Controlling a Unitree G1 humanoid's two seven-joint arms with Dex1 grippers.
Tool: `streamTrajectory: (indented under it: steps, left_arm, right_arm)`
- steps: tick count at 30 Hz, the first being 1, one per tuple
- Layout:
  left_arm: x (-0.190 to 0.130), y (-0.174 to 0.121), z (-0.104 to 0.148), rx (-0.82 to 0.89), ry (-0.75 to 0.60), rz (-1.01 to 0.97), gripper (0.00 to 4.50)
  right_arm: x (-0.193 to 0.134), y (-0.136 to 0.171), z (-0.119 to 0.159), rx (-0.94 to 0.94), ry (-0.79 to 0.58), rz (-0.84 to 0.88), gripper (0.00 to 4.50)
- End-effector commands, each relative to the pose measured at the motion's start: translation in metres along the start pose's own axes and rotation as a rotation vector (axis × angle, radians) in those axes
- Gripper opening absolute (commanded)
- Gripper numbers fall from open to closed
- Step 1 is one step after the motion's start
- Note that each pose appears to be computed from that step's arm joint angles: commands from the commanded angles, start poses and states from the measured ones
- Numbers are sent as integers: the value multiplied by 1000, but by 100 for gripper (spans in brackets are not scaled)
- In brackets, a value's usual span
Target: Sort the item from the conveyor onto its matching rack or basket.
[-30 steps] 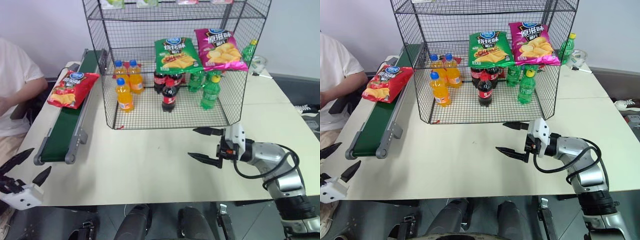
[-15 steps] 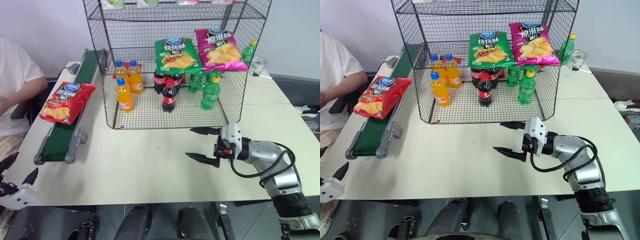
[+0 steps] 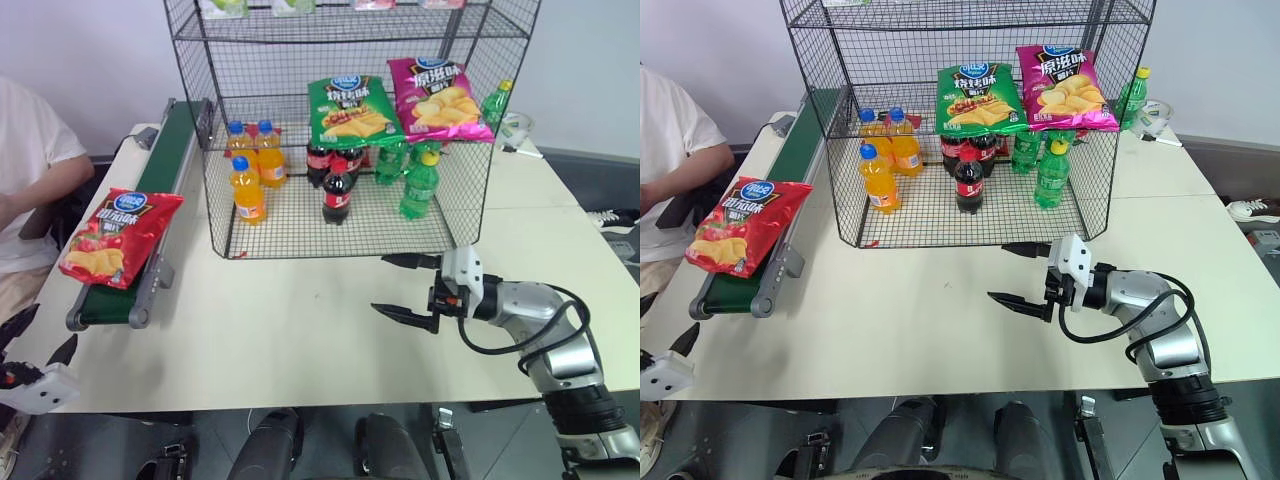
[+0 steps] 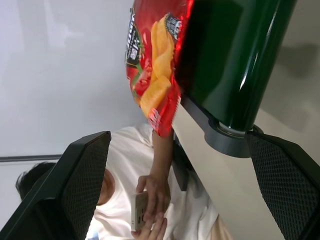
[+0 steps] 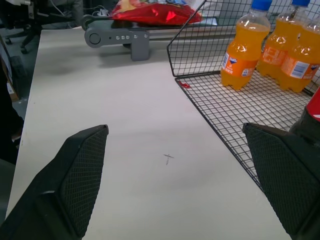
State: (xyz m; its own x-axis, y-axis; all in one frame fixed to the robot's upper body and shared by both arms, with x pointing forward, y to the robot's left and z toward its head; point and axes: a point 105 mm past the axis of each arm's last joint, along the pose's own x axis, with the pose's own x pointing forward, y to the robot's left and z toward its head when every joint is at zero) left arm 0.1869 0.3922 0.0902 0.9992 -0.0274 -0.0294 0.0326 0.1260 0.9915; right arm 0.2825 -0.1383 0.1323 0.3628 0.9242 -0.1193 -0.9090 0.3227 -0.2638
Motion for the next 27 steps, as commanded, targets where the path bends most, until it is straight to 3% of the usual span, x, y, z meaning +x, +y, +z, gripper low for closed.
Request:
streamTrajectory:
  steps: [1, 10, 23, 25, 27]
  left_arm:
    - [3, 8, -3, -6, 12, 38, 447]
    - [11, 11, -2, -6, 3, 56, 447]
    - [24, 4, 14, -49, -57, 53, 447]
    - [24, 5, 17, -56, -71, 50, 395]
    - [22, 2, 13, -62, -59, 48, 313]
  right_arm:
    - [0, -1, 14, -23, -46, 16, 450]
    - [4, 23, 22, 35, -88, 142, 450]
    - [7, 16, 19, 18, -70, 108, 450]
    - [6, 15, 19, 17, -67, 99, 450]
    - [5, 14, 18, 18, -65, 95, 450]
